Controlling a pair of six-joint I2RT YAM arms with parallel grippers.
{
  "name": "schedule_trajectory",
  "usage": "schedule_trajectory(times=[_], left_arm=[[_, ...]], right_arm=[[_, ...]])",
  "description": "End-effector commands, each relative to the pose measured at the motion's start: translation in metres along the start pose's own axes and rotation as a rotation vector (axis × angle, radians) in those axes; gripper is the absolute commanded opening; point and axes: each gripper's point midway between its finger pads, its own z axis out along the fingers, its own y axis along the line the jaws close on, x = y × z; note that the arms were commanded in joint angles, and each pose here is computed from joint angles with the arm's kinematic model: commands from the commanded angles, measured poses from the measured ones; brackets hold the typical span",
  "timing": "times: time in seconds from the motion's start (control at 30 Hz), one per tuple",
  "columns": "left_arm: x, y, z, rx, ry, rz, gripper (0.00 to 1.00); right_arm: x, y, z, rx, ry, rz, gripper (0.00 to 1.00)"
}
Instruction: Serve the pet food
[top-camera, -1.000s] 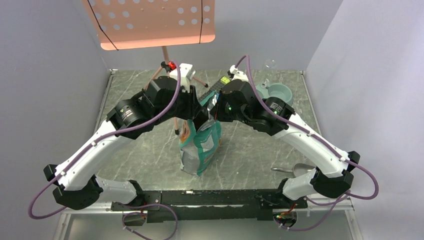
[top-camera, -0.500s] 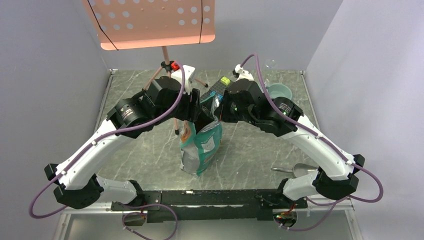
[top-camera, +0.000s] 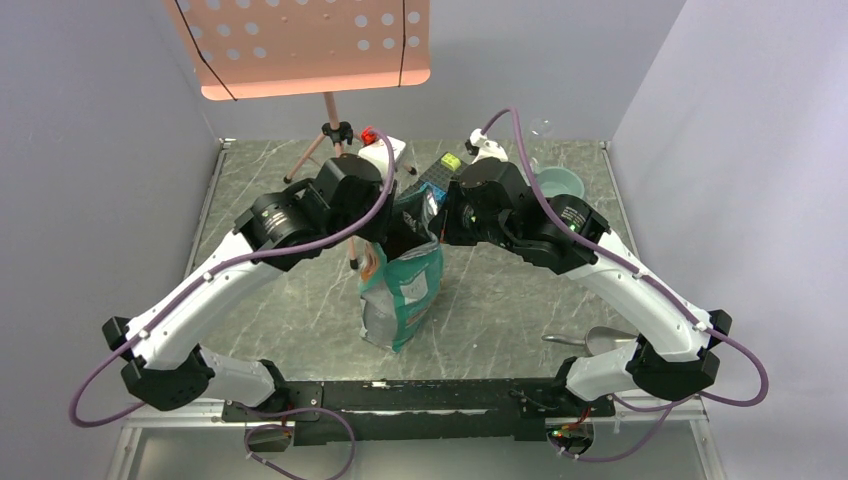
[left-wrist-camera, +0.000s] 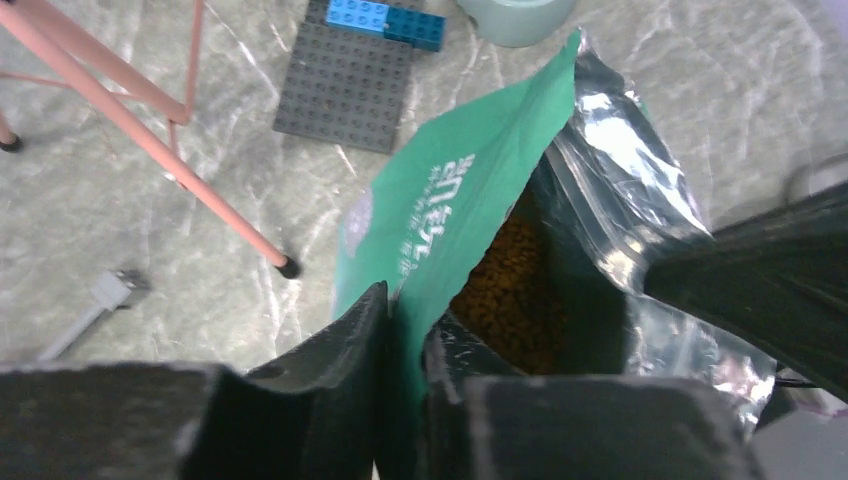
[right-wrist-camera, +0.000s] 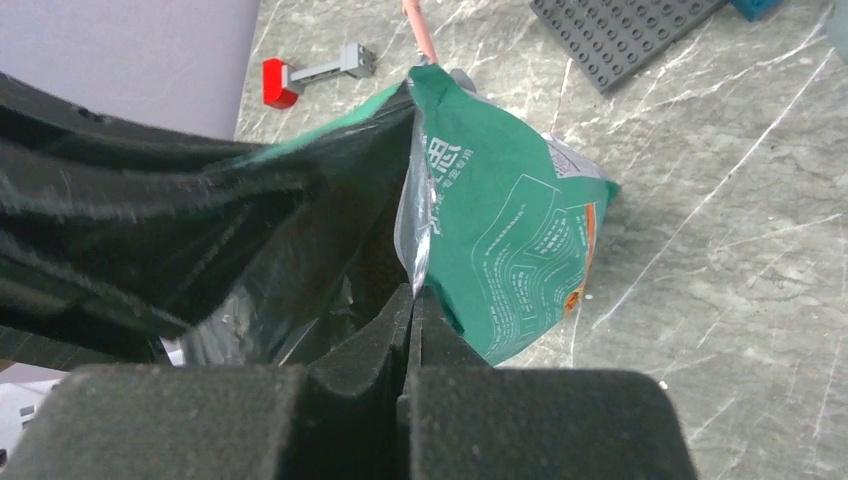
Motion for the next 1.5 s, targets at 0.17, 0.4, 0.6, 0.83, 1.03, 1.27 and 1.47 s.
schedule_trajectory(times=[0.17,0.4,0.6,0.83,1.03,1.27,1.47], left_arm=[[-0.056,0.026,-0.052,-0.112,-0.145,0.001,0.00],[-0.072,0.041,-0.126,-0.062,-0.292,-0.129,0.00],[-0.056,0.097,-0.156,-0.291,-0.303,-0.101,0.00],[-0.064,0.141,-0.197,-0.481,-0.363,-0.104,0.00],[-0.036,0.110,-0.143,-0.352,-0.262,-0.079,0.00],[0.017,0.065,-0.050,-0.173,-0.119,-0.105,0.00],[0.013,0.041,-0.034,-0.076,-0.103,-0.107,0.00]], right_arm=[[-0.021,0.042,-0.029,-0.216,-0.063,-0.094,0.00],[-0.001,0.110,-0.043,-0.525,-0.006,-0.200,0.00],[0.011,0.178,-0.005,-0.719,0.075,-0.175,0.00],[0.004,0.231,0.031,-0.792,0.160,-0.171,0.00],[0.026,0.141,0.061,-0.612,0.222,-0.044,0.00],[0.081,-0.002,0.082,-0.204,0.295,-0.049,0.00],[0.088,-0.020,0.061,-0.116,0.327,-0.076,0.05]])
